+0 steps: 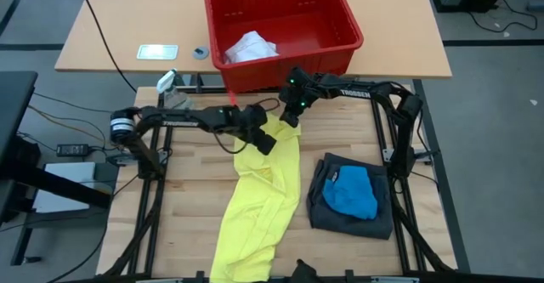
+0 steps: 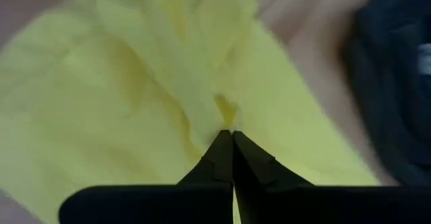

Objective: Fold laundry
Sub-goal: Fold the yellow shirt

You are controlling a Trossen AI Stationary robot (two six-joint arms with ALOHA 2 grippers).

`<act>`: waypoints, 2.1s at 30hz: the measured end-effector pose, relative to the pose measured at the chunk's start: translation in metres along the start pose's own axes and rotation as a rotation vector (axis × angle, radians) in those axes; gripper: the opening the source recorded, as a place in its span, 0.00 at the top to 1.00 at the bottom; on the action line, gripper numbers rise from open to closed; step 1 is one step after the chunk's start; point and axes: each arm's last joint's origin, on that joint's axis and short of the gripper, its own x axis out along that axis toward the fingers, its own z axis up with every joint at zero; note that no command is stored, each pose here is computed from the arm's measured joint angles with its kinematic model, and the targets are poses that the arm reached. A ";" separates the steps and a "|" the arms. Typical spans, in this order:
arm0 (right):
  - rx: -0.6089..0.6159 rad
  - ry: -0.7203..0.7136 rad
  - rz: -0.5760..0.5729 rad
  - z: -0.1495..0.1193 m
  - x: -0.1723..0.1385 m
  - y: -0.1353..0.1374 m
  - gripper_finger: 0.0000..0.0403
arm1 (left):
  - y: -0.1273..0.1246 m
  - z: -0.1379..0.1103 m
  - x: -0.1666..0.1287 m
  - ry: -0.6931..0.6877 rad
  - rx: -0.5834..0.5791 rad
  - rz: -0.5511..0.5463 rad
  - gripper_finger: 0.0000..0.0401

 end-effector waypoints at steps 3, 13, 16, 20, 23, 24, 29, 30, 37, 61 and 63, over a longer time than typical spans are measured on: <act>-0.040 0.005 -0.027 0.000 0.003 0.004 1.00 | -0.002 0.003 -0.019 -0.030 0.020 -0.049 1.00; -0.218 0.013 -0.093 0.002 0.011 0.017 1.00 | -0.021 -0.012 -0.025 -0.002 0.087 -0.090 1.00; -0.216 0.089 -0.143 -0.005 0.011 0.021 1.00 | -0.027 -0.023 -0.005 0.057 0.121 -0.067 1.00; -0.210 0.280 -0.185 -0.022 0.007 0.026 1.00 | -0.037 -0.030 0.026 0.071 0.140 -0.108 1.00; -0.249 0.328 -0.186 -0.031 0.012 0.030 1.00 | -0.044 -0.032 0.047 0.072 0.116 -0.175 1.00; -0.262 0.307 -0.193 -0.031 0.015 0.029 0.99 | -0.046 -0.033 0.053 0.061 0.105 -0.188 1.00; -0.165 0.234 -0.233 -0.031 0.020 0.023 0.87 | -0.044 -0.031 0.062 0.052 0.039 -0.196 0.94; -0.136 0.238 -0.242 -0.032 0.019 0.021 0.83 | -0.044 -0.030 0.060 0.045 0.037 -0.200 0.92; 0.141 0.349 -0.360 -0.044 0.003 0.019 0.60 | -0.031 -0.017 0.030 0.046 0.069 -0.166 0.72; 0.395 0.128 -0.282 -0.072 0.063 0.178 0.60 | 0.108 0.008 0.068 0.424 0.279 0.054 0.74; 0.421 0.132 -0.255 -0.076 0.066 0.188 0.60 | 0.118 0.013 0.063 0.412 0.279 0.061 0.74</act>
